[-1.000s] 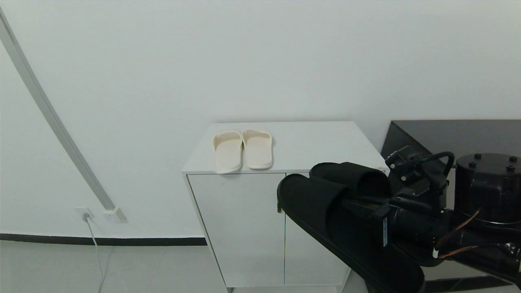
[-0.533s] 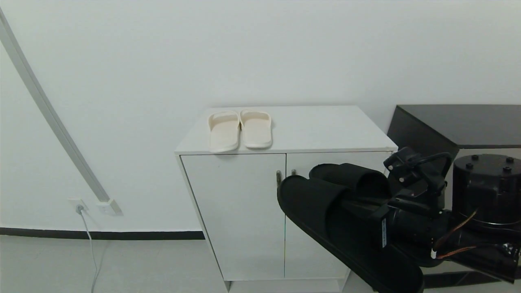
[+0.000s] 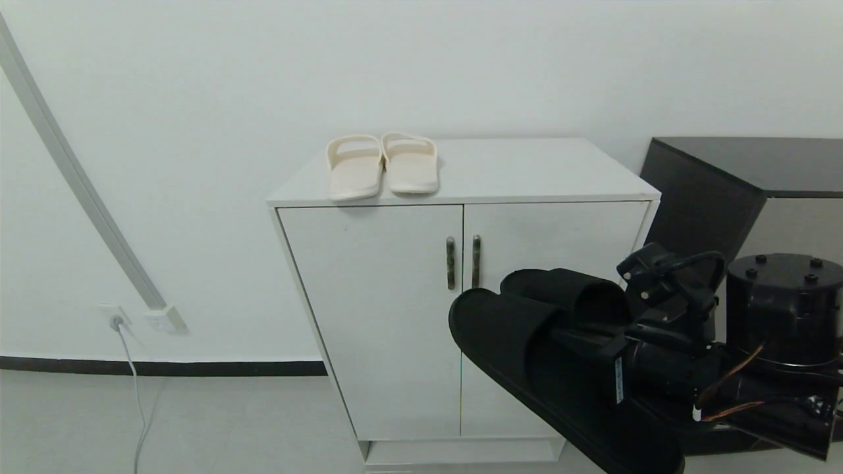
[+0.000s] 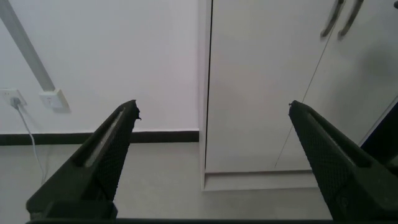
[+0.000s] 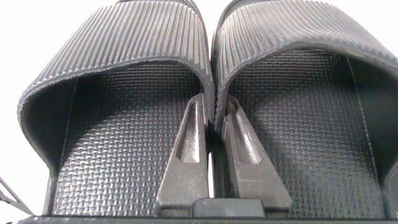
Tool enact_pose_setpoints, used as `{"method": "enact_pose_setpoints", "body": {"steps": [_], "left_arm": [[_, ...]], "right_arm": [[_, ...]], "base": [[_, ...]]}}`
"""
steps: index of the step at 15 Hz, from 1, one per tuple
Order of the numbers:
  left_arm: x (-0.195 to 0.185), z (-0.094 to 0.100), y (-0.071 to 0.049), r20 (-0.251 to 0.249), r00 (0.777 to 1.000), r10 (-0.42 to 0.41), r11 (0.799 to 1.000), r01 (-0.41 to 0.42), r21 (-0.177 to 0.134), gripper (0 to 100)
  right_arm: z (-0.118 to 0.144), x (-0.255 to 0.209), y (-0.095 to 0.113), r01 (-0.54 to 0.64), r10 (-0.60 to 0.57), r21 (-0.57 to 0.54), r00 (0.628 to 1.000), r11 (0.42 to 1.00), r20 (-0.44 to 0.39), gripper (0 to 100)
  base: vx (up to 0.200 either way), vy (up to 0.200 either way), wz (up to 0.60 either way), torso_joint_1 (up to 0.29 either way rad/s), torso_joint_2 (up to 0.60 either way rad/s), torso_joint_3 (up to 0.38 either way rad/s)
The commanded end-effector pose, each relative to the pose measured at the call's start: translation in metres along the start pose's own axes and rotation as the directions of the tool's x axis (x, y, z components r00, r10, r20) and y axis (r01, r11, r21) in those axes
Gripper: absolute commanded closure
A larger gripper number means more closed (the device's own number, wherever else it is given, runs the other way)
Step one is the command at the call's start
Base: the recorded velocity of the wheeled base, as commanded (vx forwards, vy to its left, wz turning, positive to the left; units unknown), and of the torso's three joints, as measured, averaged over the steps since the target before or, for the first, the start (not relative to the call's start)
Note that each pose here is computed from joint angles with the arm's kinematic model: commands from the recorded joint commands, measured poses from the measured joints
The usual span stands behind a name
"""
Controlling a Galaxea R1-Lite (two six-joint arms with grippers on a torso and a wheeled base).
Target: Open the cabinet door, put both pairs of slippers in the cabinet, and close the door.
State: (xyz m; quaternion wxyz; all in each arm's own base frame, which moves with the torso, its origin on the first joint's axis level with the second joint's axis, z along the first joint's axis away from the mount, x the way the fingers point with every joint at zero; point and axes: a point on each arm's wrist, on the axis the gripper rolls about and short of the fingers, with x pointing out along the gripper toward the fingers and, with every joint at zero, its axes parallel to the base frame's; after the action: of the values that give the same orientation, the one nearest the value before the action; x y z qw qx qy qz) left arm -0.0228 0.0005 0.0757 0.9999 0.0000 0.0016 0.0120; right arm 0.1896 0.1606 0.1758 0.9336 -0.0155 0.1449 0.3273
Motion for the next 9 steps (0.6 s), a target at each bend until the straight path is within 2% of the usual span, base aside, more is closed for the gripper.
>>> {"method": "enact_pose_setpoints", "body": {"steps": [1, 9], "left_arm": [[0.0000, 0.0000, 0.0000, 0.000, 1.000, 0.001, 1.000, -0.001, 0.000, 0], [0.0000, 0.0000, 0.0000, 0.000, 1.000, 0.001, 1.000, -0.001, 0.000, 0]], "right_arm": [[-0.0023, 0.0021, 0.0005, -0.001, 0.001, -0.006, 1.000, 1.000, -0.011, 100], [-0.0056, 0.0015, 0.0010, -0.005, 0.005, -0.020, 1.000, 1.000, -0.021, 100]], "base": [[0.000, 0.000, 0.00, -0.163, 0.49, 0.330], [0.000, 0.000, 0.00, -0.113, 0.46, 0.348]]}}
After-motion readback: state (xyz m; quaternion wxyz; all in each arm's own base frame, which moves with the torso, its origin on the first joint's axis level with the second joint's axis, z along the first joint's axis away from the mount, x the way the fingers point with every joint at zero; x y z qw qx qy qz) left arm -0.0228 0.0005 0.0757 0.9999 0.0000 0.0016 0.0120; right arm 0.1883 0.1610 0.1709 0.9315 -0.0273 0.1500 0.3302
